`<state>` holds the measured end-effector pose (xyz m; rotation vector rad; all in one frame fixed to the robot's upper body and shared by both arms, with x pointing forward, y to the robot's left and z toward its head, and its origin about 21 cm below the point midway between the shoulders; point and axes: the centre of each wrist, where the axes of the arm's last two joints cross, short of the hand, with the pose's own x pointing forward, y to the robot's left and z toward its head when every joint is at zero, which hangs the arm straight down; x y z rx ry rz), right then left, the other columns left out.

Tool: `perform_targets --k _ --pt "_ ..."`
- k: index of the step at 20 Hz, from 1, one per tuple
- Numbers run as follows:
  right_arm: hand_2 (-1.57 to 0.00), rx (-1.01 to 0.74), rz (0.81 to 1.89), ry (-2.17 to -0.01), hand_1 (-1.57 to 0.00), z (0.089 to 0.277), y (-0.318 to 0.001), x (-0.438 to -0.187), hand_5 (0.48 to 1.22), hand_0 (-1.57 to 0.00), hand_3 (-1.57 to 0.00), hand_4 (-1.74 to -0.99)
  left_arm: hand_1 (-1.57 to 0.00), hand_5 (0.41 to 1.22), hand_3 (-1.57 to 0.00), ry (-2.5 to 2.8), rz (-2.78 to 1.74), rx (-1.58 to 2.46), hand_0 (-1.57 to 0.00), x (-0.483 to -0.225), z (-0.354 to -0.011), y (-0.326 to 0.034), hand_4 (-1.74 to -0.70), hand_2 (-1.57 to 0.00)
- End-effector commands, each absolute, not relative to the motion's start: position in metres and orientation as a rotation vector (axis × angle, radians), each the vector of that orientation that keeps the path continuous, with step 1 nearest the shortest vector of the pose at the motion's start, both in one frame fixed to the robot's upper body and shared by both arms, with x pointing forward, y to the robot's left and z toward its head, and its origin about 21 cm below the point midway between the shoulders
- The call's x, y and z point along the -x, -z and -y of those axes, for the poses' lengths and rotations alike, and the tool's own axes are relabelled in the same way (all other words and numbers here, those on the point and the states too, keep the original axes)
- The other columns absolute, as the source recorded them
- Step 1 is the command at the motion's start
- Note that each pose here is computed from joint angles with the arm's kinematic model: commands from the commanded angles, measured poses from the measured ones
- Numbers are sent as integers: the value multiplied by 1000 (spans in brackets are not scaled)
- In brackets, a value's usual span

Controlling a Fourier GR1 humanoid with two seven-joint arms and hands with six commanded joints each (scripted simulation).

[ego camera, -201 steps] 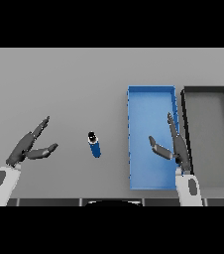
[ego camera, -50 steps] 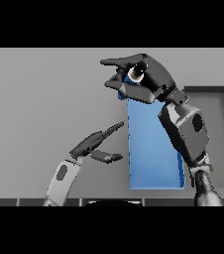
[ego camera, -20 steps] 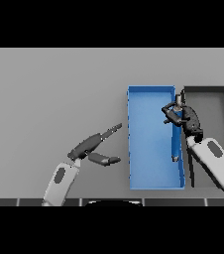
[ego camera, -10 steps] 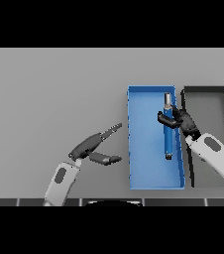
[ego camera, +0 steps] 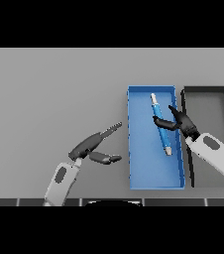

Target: Pick up the blue pipe and place it into the blue bin.

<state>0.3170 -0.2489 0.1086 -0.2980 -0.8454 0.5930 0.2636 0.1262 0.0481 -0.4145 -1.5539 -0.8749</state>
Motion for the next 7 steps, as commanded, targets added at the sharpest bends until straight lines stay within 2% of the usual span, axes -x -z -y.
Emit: perform_targets --k 1,7 --pt "-9 294 840 -603 -9 247 -108 -316 666 -10 -5 -1020 1 431 1 877 1557 424 1 -260 -125 -47 -886 1" --pt "-5 289 828 -619 -5 245 -105 -317 643 -6 -3 -1022 1 431 1 877 1543 418 1 -262 -122 -47 -885 1"
